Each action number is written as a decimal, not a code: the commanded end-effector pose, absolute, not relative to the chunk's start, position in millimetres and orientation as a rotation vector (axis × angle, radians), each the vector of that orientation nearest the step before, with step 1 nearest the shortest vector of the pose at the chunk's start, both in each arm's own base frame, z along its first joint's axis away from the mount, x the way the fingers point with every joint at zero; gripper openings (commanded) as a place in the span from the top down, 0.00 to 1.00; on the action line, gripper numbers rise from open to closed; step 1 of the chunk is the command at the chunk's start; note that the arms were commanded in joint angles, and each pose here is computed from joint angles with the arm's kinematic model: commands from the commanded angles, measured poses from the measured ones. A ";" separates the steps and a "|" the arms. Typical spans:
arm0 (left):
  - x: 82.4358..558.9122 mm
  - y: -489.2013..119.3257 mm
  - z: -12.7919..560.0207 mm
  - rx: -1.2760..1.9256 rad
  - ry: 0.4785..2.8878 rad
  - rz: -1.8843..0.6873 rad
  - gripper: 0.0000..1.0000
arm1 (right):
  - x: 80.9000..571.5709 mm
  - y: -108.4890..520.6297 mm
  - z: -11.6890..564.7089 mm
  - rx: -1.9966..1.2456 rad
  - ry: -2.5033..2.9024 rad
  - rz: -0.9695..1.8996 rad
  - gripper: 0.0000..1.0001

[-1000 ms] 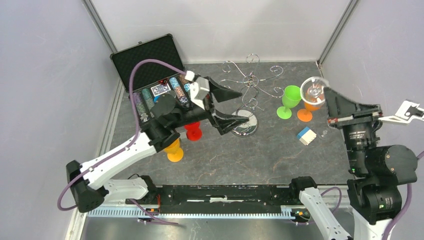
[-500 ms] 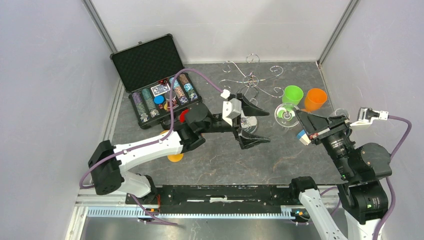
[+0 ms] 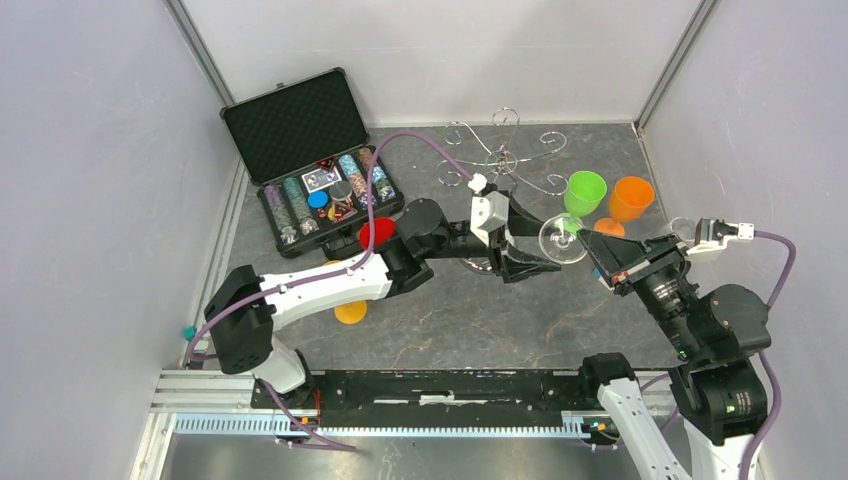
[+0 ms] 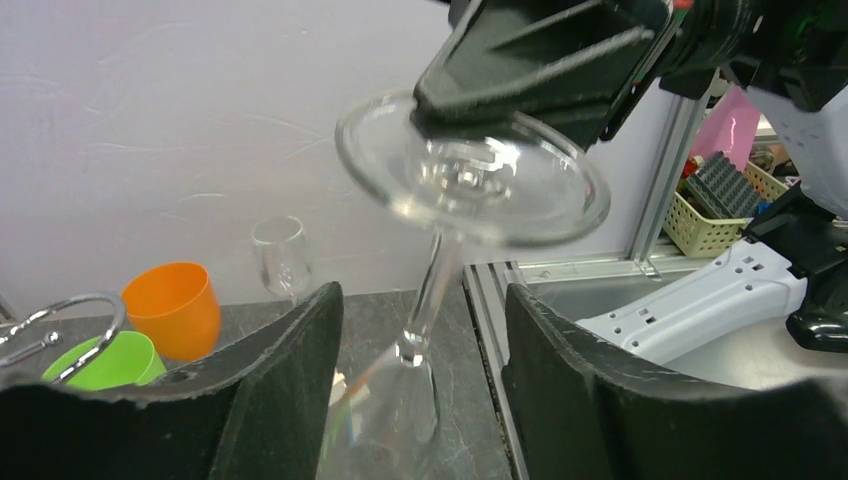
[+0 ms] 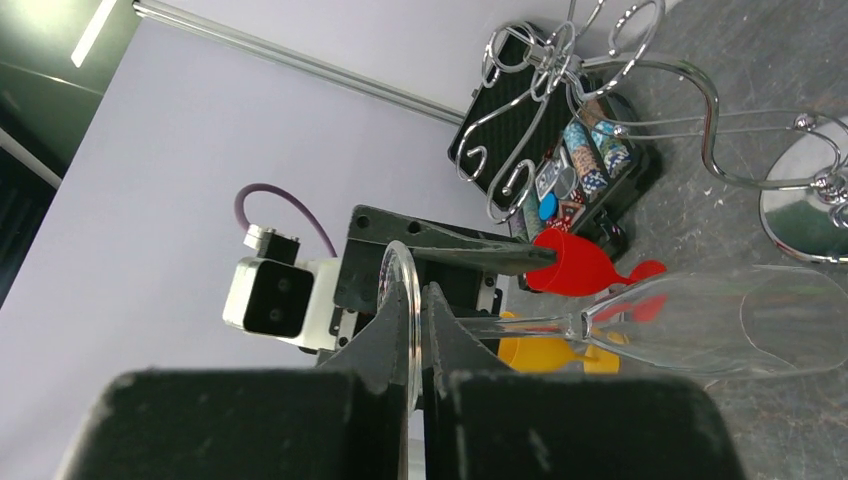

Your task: Take the wine glass off the wine glass rack

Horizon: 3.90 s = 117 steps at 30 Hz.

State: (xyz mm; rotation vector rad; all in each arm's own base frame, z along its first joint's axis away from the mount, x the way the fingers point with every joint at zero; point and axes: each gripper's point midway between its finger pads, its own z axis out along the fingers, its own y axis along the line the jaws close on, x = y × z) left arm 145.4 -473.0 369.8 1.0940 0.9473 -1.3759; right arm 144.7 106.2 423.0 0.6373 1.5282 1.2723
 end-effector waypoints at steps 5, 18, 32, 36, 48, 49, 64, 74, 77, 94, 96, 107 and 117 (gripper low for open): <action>135.3 -479.6 400.0 1.075 0.840 -1.441 0.48 | 139.3 112.3 443.0 0.591 1.460 1.361 1.00; 127.8 -479.1 410.3 1.068 0.824 -1.504 0.75 | 138.0 114.6 446.3 0.578 1.451 1.385 1.00; 124.4 -464.3 438.0 0.999 0.764 -1.510 0.98 | 140.2 104.0 445.2 0.552 1.410 1.288 0.33; 133.6 -450.4 459.2 0.893 0.765 -1.460 0.98 | 140.5 87.8 441.3 0.574 1.347 1.195 0.14; 173.3 -364.7 542.5 0.346 0.698 -1.320 0.98 | 162.1 121.5 413.8 0.353 1.332 1.324 0.02; 175.5 -358.8 546.1 0.305 0.698 -1.325 0.98 | 160.5 125.0 419.3 0.315 1.317 1.341 0.02; 200.7 -309.3 560.7 -0.093 0.742 -1.422 0.98 | 151.0 146.9 465.6 0.087 1.217 1.465 0.11; 200.2 -303.8 563.0 -0.148 0.750 -1.481 0.98 | 151.7 153.5 469.0 0.080 1.215 1.557 0.17; 200.9 -307.5 563.0 -0.151 0.752 -1.499 0.98 | 147.9 154.7 473.2 0.059 1.202 1.573 0.17; 208.3 -313.9 563.6 -0.212 0.734 -1.548 0.98 | 144.7 161.1 478.7 0.021 1.193 1.655 0.42; 209.1 -311.7 564.6 -0.222 0.719 -1.543 0.98 | 146.8 161.2 479.0 0.028 1.206 1.647 0.42; 209.6 -311.2 568.2 -0.238 0.669 -1.552 0.98 | 152.3 162.5 485.8 0.017 1.201 1.643 0.35; 208.8 -316.7 570.2 -0.252 0.669 -1.618 0.98 | 143.2 160.1 514.7 -0.060 1.053 1.686 0.54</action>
